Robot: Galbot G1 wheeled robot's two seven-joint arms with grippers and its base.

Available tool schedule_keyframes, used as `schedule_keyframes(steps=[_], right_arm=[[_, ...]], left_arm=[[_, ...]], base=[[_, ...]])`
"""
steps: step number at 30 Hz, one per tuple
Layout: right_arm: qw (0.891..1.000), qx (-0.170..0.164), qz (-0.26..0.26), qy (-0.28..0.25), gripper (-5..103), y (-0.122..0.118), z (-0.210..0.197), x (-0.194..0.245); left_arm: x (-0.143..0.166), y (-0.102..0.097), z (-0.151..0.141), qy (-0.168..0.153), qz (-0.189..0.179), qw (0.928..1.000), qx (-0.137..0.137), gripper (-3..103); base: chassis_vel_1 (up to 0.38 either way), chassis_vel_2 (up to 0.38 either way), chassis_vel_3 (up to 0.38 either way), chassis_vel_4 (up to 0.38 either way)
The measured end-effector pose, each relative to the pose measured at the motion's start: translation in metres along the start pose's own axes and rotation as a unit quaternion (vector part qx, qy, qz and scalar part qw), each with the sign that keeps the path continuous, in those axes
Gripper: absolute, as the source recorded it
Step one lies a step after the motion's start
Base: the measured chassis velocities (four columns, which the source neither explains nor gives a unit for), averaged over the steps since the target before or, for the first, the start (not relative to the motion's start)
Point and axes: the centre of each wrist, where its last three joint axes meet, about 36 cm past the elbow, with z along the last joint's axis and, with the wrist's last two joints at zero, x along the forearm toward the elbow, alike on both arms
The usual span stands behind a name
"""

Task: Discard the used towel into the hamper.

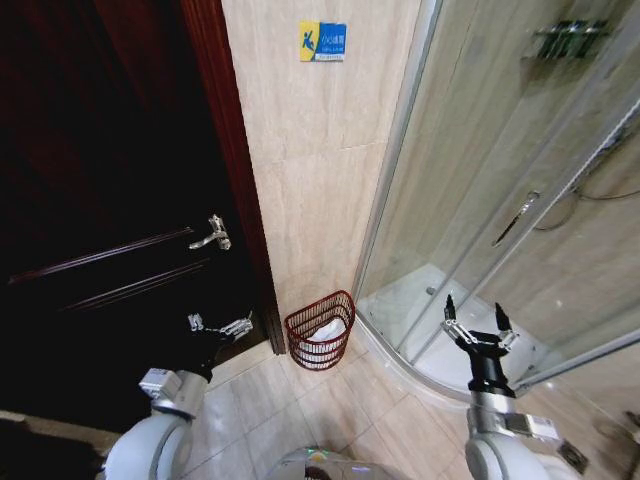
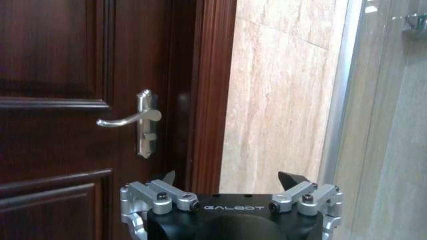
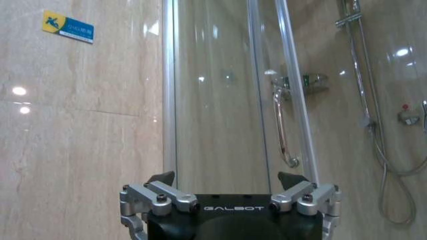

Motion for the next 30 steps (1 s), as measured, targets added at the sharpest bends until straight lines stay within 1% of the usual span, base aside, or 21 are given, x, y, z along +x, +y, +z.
schedule_keyframes(steps=[3,14,16,17,20,21,23,25,26,27,28,30], right_arm=[[1.000,0.000,0.001,0.001,100,0.000,0.001,-0.003],[1.000,-0.001,-0.002,0.005,100,0.003,-0.003,-0.001],[1.000,0.001,-0.006,-0.006,100,0.003,-0.023,-0.005],[1.000,0.001,-0.006,-0.006,100,0.003,-0.023,-0.005],[1.000,0.002,-0.008,-0.030,100,0.001,-0.057,-0.015],[1.000,0.002,-0.008,-0.030,100,0.001,-0.057,-0.015],[0.999,0.003,-0.006,-0.046,100,0.003,-0.084,-0.022],[0.999,0.004,-0.005,-0.051,100,0.004,-0.090,-0.024],[0.998,0.007,-0.002,-0.065,100,0.007,-0.101,-0.028],[0.998,0.007,-0.002,-0.065,100,0.007,-0.101,-0.028],[0.996,0.014,-0.001,-0.083,100,0.008,-0.111,-0.034],[0.995,0.029,0.002,-0.100,100,0.003,-0.119,-0.041]], left_arm=[[0.000,-0.004,0.001,0.000,0.002,1.0000,0.006,100],[0.000,-0.004,0.001,0.000,0.001,1.0000,0.006,100],[-0.001,-0.004,0.001,0.000,0.001,1.0000,0.006,100],[-0.001,-0.004,0.001,0.000,0.001,1.0000,0.006,100],[-0.001,-0.004,0.002,0.000,0.001,1.0000,0.006,100],[-0.001,-0.004,0.002,0.000,0.001,1.0000,0.006,100],[-0.001,-0.004,0.002,0.000,0.000,1.0000,0.006,100],[-0.001,-0.004,0.002,0.000,0.000,1.0000,0.006,100],[-0.001,-0.004,0.002,0.000,0.000,1.0000,0.006,100],[-0.001,-0.004,0.002,0.000,0.000,1.0000,0.006,100],[-0.001,-0.004,0.002,0.000,0.000,1.0000,0.006,100],[-0.001,-0.004,0.002,0.000,0.000,1.0000,0.006,100]], base=[[0.000,0.000,0.000,0.000],[0.000,0.000,0.000,0.000],[0.000,0.000,0.000,0.000],[0.000,0.000,0.000,0.000],[0.000,0.000,0.000,0.000],[0.000,0.000,0.000,0.000],[0.000,0.000,0.000,0.000],[0.000,0.000,0.000,0.000],[0.000,0.000,0.000,0.000],[0.000,0.000,0.000,0.000],[0.000,0.000,0.000,0.000],[0.000,0.000,0.000,0.000]])
